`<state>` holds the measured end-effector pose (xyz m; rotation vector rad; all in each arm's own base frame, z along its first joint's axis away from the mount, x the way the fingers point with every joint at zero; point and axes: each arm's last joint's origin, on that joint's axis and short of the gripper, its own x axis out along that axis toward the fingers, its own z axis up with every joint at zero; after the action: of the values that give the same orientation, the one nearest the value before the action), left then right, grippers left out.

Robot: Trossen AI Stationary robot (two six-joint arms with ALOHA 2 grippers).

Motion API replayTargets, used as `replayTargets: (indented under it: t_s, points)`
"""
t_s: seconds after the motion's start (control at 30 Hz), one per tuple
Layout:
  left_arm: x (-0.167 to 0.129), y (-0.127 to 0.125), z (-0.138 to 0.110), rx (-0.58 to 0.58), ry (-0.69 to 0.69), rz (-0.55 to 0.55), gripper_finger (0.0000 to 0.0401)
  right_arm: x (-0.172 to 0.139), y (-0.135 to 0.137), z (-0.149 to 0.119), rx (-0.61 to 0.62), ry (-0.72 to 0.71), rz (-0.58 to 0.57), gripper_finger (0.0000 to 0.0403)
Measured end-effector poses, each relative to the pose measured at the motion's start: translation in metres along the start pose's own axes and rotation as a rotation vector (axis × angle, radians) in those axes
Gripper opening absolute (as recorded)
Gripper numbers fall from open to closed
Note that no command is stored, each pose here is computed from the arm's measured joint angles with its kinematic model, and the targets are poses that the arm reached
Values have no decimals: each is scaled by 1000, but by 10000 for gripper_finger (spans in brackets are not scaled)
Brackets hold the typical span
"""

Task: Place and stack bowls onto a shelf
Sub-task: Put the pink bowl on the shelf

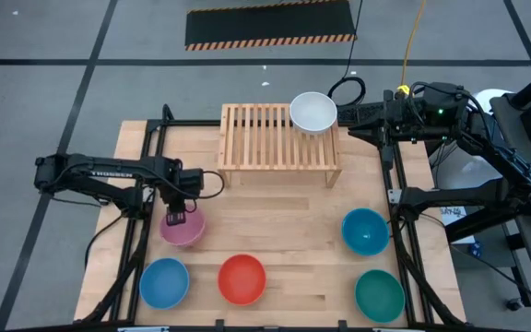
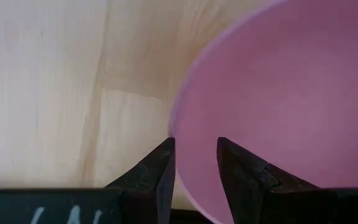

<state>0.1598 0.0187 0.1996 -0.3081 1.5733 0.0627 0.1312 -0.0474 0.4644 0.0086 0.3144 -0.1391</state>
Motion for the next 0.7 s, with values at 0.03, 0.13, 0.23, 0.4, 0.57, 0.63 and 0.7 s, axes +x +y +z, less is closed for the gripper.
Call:
replayTargets:
  t_s: [0.03, 0.13, 0.23, 0.4, 0.57, 0.63, 0.7]
  points:
    - [0, 0, 0, -1, 0, 1, 124, 0, 0, 0, 0, 0, 0, 41]
    - [0, 0, 0, -6, -1, 3, 124, 0, 0, 0, 0, 0, 0, 41]
    - [-1, 0, 0, -7, -11, 5, 124, 0, 0, 0, 0, 0, 0, 41]
    - [-4, -1, 2, -5, -26, 5, 124, 0, 0, 0, 0, 0, 0, 41]
    - [-4, 0, 2, -5, -27, 22, 124, 0, 0, 0, 0, 0, 0, 41]
    - [-4, 0, 2, -5, -27, 22, 124, 0, 0, 0, 0, 0, 0, 41]
    - [-4, 0, 2, -5, -27, 22, 124, 0, 0, 0, 0, 0, 0, 41]
